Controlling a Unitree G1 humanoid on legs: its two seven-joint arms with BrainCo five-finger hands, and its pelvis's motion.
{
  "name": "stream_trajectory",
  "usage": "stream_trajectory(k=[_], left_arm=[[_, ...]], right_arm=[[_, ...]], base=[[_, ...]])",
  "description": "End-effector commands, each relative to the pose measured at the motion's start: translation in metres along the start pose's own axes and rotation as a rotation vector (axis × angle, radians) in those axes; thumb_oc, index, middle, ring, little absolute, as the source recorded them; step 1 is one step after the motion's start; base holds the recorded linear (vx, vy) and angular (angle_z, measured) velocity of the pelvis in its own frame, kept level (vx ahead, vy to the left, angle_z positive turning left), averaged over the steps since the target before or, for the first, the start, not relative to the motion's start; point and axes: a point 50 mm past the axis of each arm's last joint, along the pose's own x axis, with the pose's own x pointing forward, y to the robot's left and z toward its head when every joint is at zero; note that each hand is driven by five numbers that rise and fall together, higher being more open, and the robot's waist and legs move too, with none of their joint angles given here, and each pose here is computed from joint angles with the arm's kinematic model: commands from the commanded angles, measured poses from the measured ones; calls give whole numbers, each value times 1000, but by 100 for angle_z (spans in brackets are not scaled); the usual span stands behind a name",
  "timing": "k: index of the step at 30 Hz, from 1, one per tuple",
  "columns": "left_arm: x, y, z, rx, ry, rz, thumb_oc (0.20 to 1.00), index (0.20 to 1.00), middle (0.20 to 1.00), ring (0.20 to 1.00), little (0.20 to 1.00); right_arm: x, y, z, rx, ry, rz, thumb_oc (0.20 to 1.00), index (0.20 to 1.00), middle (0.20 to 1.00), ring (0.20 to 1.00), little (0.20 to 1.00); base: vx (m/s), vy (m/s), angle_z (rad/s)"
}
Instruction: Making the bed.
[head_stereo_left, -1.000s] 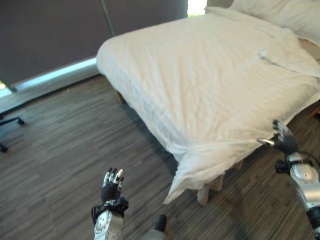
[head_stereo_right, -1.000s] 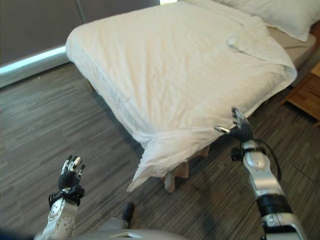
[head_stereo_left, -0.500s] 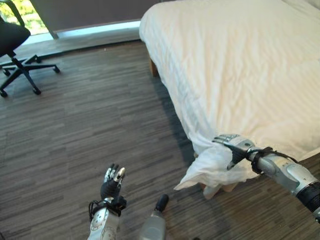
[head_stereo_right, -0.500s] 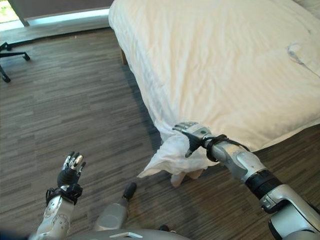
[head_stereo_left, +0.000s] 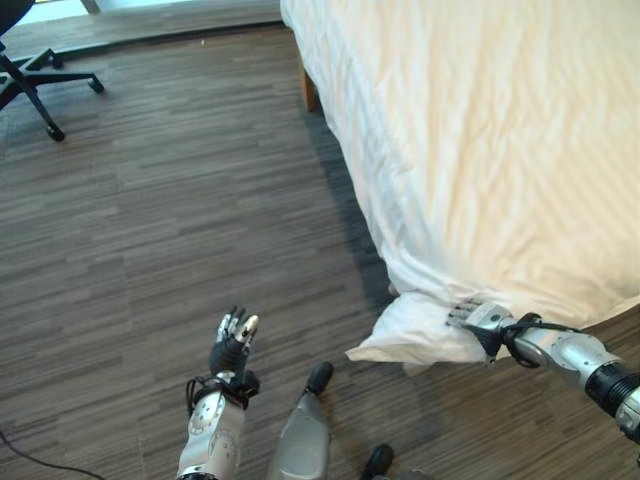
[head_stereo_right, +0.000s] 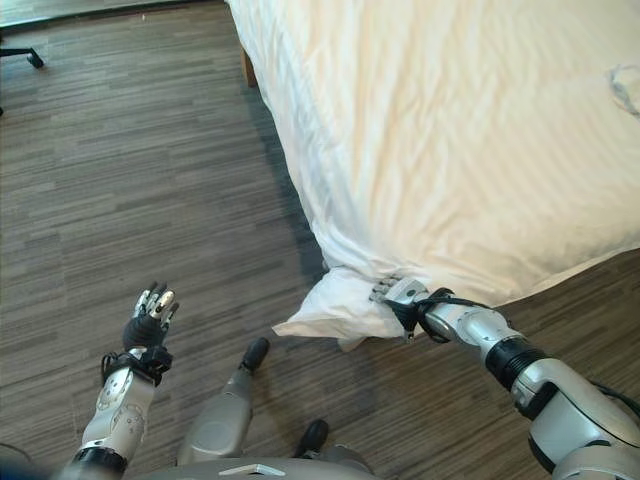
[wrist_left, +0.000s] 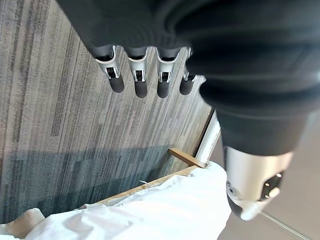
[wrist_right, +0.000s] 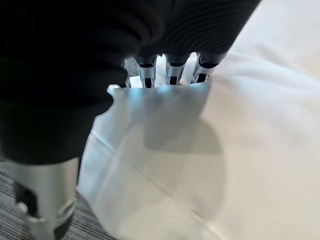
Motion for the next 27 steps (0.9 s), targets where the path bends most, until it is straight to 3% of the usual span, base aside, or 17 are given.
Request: stream_trajectory(k=[1,8,9,10,18,20,21,22,27], left_arm=[[9,-2,24,9,-116,-9,1000,1000,1000,1000,1000],[12,-8,28,-4,-142,-11,1000,1000,1000,1000,1000],[12,-6,29,-8,-144,-3,1000,1000,1000,1000,1000],[12,-6,30,-10,-151,4,1000,1000,1000,1000,1000],[16,-6,38,-16,-188,25,1000,1000,1000,1000,1000],[17,-7,41,-32,-204,34,1000,1000,1000,1000,1000],[17,-6,41,-30,-203,34,1000,1000,1000,1000,1000],[17,-6,39,-38,-203,40,1000,1000,1000,1000,1000],[14,-3,36,-47,-195,57,1000,1000,1000,1000,1000]], right_arm=[[-6,6,-25,-114,115,55,1000,1000,1000,1000,1000],[5,35,-5,-59,136,119,1000,1000,1000,1000,1000],[6,36,-4,-70,138,119,529,529,529,529,529],[5,41,-3,-82,141,124,200,200,200,200,200],[-13,79,-13,11,248,205,200,200,200,200,200],[-23,128,29,183,232,342,200,200,200,200,200],[-22,129,30,185,231,342,200,200,200,200,200],[-29,154,63,276,195,436,200,200,200,200,200],[-51,193,124,466,163,599,200,200,200,200,200]], base=[[-32,7,-5],[-11,6,0],[0,0,0],[-22,22,-7],[-21,39,-6],[-8,61,2],[-4,62,2],[4,33,1],[15,34,-9]])
